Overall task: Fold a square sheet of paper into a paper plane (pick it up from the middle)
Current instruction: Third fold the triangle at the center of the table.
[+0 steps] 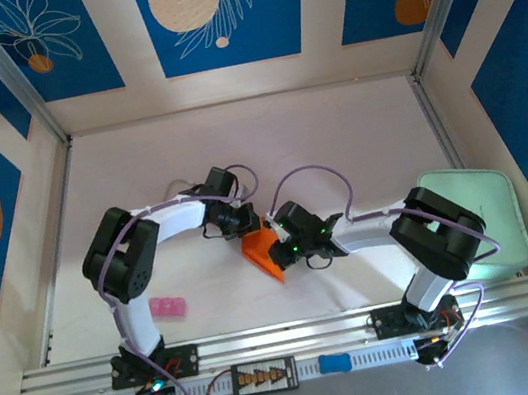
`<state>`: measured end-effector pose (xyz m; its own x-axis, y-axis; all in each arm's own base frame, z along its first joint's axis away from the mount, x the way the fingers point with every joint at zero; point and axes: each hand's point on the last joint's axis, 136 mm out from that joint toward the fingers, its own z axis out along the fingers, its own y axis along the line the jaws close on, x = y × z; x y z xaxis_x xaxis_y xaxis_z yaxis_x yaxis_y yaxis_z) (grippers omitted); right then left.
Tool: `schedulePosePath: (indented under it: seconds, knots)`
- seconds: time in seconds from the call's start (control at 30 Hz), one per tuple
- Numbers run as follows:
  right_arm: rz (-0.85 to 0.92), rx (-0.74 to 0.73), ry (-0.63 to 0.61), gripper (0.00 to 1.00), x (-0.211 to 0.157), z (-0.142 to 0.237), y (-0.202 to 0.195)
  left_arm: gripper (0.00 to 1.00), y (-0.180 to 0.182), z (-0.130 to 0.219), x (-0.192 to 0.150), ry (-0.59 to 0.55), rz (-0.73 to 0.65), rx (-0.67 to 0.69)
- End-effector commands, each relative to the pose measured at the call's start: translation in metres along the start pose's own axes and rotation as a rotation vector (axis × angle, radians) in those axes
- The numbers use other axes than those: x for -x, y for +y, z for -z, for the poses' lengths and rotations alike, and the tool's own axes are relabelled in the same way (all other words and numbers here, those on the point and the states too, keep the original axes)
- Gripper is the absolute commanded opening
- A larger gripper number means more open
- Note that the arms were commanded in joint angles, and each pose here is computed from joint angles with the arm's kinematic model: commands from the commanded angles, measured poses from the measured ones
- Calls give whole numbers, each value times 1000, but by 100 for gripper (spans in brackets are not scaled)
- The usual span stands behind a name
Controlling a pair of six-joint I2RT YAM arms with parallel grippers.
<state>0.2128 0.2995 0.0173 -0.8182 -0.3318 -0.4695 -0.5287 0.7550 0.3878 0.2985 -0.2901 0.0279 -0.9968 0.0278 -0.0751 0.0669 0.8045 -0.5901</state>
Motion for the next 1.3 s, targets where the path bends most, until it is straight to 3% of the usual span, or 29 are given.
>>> schedulePosePath:
  seconds: [0.0, 0.33, 0.6, 0.9, 1.27]
  knots:
    - [-14, -13, 53, 0, -18, -3, -4, 13, -10, 17, 5, -47, -12, 8]
    - [-24, -9, 48, 0, -20, -4, -5, 19, -1, 51, 3, -157, 46, 43]
    - [-28, -13, 45, 0, -20, -3, -6, 10, -25, 71, -31, -175, 64, -169]
    - [-25, -23, 43, 0, -21, -2, -6, 4, -41, 41, -77, -93, 89, -340]
    - [-21, -27, 52, 0, -23, -3, -6, 5, -21, 19, -86, -68, 108, -263]
